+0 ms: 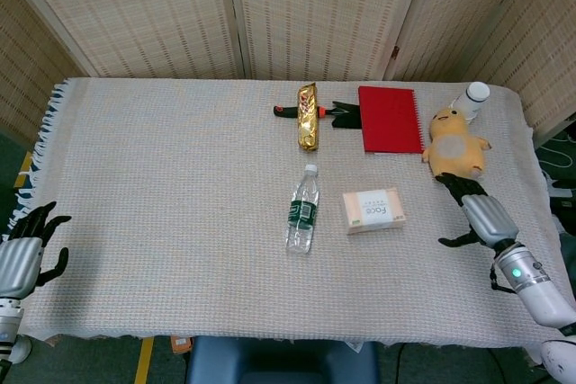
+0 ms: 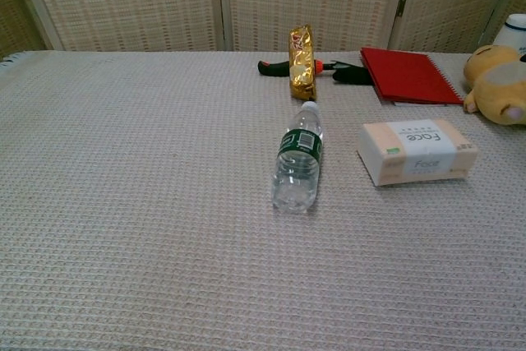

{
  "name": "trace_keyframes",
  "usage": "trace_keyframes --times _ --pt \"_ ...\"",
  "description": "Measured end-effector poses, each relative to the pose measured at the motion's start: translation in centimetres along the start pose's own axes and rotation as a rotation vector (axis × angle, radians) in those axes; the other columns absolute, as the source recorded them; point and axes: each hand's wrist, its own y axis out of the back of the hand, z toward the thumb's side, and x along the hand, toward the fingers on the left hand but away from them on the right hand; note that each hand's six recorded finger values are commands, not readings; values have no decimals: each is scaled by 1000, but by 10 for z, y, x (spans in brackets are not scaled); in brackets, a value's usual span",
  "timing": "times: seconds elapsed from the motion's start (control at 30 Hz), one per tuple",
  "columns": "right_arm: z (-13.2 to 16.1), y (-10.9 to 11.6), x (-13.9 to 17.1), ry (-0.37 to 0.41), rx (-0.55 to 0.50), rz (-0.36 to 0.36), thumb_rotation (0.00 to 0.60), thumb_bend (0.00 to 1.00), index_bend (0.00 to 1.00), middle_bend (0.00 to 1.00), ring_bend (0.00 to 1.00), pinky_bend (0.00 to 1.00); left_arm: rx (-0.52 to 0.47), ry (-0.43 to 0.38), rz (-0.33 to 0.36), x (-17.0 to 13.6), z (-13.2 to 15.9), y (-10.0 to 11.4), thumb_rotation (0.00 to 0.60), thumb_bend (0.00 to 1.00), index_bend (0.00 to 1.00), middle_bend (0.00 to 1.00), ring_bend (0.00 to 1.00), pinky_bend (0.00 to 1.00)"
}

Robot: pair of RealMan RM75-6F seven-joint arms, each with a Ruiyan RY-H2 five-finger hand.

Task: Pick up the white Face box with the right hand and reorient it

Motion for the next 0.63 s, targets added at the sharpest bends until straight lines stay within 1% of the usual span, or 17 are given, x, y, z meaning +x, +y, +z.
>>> trace_keyframes --times 0.03,0.1,0.13,0.17,0.27,0.3,0.37,0.47,0.57,0.63 --pt "-3 0 5 -12 39 -23 600 0 0 0 0 0 1 0 0 0 0 0 600 498 211 0 0 100" --pt "-10 0 18 -42 132 -102 600 0 0 0 0 0 5 1 -2 0 0 -1 600 498 212 0 0 100" --pt "-14 1 24 -59 168 -142 600 0 4 0 0 0 7 2 -2 0 0 -1 600 498 212 0 0 100" --pt "-18 3 33 -87 212 -199 600 0 9 0 0 0 7 3 -3 0 0 -2 600 498 212 0 0 100" --pt "-31 11 54 -157 279 -319 600 0 22 1 0 0 12 5 -6 1 0 -3 600 498 212 0 0 100" --pt "-35 11 60 -176 283 -340 600 0 28 1 0 0 15 6 -8 1 0 -4 600 497 212 0 0 100" --pt "-48 4 71 -219 269 -362 600 0 38 1 0 0 19 7 -9 2 -1 -4 600 497 212 0 0 100" --pt "-70 -9 85 -270 231 -370 600 0 39 1 0 0 22 8 -10 2 0 -5 600 498 212 0 0 100" --pt "-82 -14 96 -296 185 -394 600 0 39 1 0 0 25 6 -9 3 1 -6 600 498 211 0 0 100" --pt "-82 -15 100 -298 168 -401 600 0 39 1 0 0 26 5 -8 2 0 -6 600 498 212 0 0 100"
